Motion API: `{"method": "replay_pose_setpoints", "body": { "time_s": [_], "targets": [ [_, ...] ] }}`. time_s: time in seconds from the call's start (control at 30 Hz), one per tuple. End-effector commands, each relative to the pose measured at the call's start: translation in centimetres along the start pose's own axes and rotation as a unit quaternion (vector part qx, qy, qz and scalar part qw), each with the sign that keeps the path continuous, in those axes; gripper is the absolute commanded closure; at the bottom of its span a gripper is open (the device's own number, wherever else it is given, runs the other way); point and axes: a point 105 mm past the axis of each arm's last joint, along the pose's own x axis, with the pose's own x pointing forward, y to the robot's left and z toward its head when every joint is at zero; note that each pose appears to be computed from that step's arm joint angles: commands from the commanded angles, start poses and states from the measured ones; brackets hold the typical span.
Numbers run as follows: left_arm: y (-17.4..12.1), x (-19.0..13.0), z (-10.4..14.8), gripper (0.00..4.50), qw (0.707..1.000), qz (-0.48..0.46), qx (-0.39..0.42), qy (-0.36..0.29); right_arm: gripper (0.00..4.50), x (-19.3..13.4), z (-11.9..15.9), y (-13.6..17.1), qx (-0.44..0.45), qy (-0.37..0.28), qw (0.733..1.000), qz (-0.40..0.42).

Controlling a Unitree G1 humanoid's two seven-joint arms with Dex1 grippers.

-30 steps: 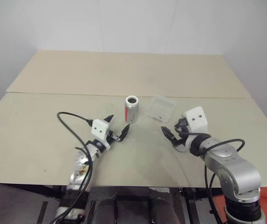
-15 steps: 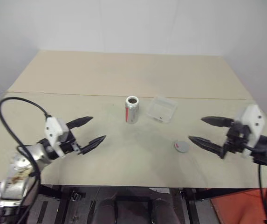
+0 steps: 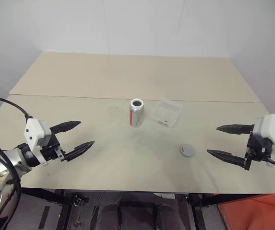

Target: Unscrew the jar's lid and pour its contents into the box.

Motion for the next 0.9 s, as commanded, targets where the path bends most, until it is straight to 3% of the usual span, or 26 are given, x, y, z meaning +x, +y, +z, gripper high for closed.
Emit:
{"method": "replay_pose_setpoints", "body": {
  "time_s": [0.03,0.63,0.9],
  "targets": [
    [0.0,-0.4,1.3,0.01,1.000,0.000,0.018,-0.002,0.00,-0.7,0.7,-0.4,-0.028,-0.007,0.999,-0.013],
    [0.1,-1.9,0.5,0.01,0.999,0.048,0.013,0.020,0.00,2.4,1.1,-1.3,-0.032,-0.005,0.999,0.025],
    [0.3,-2.1,0.7,0.01,0.998,0.048,0.008,0.033,0.00,4.3,2.8,-1.1,-0.037,-0.059,0.996,0.055]
  ]
}}
